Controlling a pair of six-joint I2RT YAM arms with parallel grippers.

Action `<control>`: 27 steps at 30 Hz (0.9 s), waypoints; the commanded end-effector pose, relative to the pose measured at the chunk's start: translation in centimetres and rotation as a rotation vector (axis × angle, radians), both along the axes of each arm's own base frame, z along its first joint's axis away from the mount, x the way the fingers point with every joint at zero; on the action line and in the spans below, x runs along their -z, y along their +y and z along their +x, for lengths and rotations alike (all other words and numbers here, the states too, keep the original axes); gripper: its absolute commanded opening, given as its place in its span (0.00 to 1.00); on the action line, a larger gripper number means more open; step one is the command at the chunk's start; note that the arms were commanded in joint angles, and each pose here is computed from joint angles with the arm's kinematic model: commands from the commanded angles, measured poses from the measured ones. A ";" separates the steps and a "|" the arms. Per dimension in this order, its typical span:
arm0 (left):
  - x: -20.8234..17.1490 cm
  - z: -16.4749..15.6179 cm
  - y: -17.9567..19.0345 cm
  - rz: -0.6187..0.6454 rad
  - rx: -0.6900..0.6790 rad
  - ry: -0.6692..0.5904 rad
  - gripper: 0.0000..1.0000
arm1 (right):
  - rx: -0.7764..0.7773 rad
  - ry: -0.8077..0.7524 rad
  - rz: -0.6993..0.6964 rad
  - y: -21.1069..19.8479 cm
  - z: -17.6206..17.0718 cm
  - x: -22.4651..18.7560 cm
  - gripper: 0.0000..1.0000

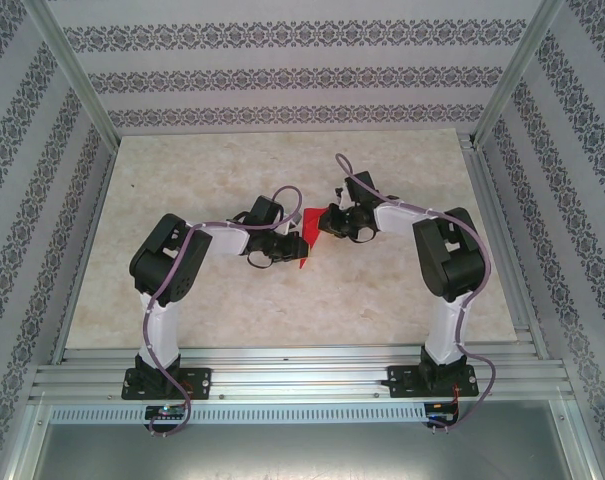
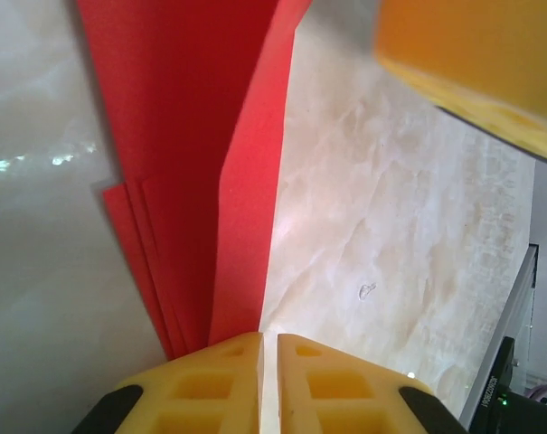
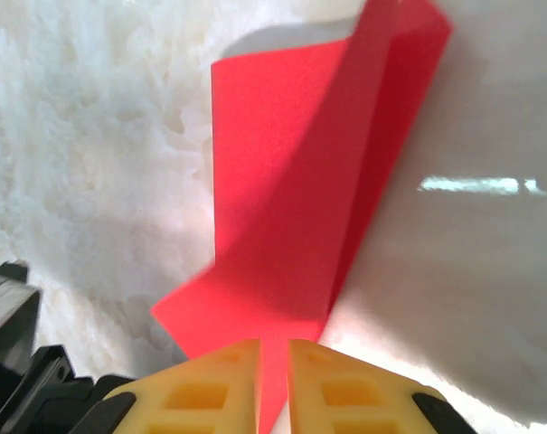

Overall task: Fold a paper plane with a square sheet of paper (fold left side to right side)
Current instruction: Fold the wing for the fifth time at the center of the table.

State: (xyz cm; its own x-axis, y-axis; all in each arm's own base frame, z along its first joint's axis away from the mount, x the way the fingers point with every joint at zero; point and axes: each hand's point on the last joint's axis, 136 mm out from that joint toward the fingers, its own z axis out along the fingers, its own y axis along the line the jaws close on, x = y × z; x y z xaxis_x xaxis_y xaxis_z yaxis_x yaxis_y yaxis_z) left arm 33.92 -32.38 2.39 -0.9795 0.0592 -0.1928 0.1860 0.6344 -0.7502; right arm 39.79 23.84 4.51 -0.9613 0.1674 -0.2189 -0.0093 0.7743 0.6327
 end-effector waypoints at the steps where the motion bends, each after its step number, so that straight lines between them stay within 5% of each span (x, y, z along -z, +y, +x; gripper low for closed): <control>1: 4.7 -2.6 2.1 0.150 -0.001 0.128 0.12 | -0.006 0.019 0.003 0.3 -1.7 0.2 0.12; 14: 5.4 -2.8 2.8 0.200 -0.006 0.132 0.06 | -0.052 0.045 0.068 3.8 -2.8 1.5 0.08; 27: 6.2 -3.6 3.5 0.237 0.016 0.151 0.04 | -0.066 0.004 -0.124 1.4 -1.2 4.2 0.08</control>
State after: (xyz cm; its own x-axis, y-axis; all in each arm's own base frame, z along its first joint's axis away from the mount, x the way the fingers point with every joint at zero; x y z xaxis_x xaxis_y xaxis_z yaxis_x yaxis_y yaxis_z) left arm 34.02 -32.06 1.99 -0.9782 0.0728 -0.1946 0.1932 0.6636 -0.7227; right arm 36.90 26.85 1.50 -0.9829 0.0891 -0.1614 -0.0330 0.7763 0.6295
